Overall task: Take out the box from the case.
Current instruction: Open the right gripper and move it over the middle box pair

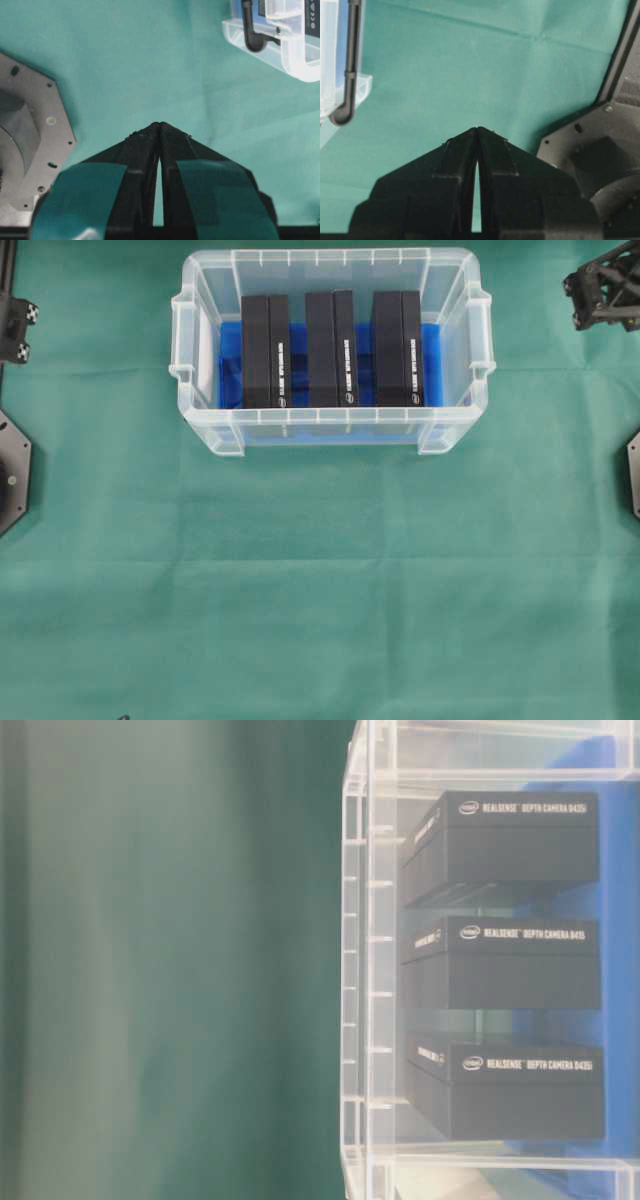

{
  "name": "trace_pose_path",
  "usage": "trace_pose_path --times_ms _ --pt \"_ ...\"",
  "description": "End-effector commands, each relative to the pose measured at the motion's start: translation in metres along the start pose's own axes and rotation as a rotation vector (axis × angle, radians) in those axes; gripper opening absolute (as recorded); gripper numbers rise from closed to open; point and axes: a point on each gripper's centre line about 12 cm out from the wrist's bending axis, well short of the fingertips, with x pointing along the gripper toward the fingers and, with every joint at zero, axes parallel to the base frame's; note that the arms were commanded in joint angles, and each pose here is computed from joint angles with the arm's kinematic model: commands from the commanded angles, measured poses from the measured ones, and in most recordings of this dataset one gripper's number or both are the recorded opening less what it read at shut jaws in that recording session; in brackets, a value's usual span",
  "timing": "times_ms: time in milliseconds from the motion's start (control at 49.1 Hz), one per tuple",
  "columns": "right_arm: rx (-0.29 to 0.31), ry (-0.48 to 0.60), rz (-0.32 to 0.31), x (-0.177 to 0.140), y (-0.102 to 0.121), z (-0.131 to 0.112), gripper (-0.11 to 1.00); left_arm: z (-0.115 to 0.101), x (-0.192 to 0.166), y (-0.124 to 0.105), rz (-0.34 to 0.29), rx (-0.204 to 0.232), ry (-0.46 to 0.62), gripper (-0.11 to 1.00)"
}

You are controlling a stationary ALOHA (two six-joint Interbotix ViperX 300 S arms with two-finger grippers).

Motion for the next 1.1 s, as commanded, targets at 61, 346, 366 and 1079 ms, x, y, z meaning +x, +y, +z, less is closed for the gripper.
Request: trace_pose_path --times_ms 61,346,366,1079 --pt "0.002 -0.03 0.044 -0.0078 0.005 0.0048 0.03 0.0028 -0.0074 -0.0034 -0.025 -0.005 -0.012 0.01" --pt "0.0 -0.053 0.041 -0.0056 0.0043 0.0074 0.03 0.0028 -0.0069 -0.0028 -0.024 -0.002 -0.012 0.1" --pt "-0.002 -0.054 0.04 -0.0056 0.0044 0.0072 0.03 0.0029 -0.0073 -0.003 -0.026 -0.002 -0.013 0.12" --pt "0.032 -0.074 0.013 -0.0046 0.0002 0.0091 0.94 0.0048 -0.0059 -0.0025 -0.026 -0.01 -0.02 0.93"
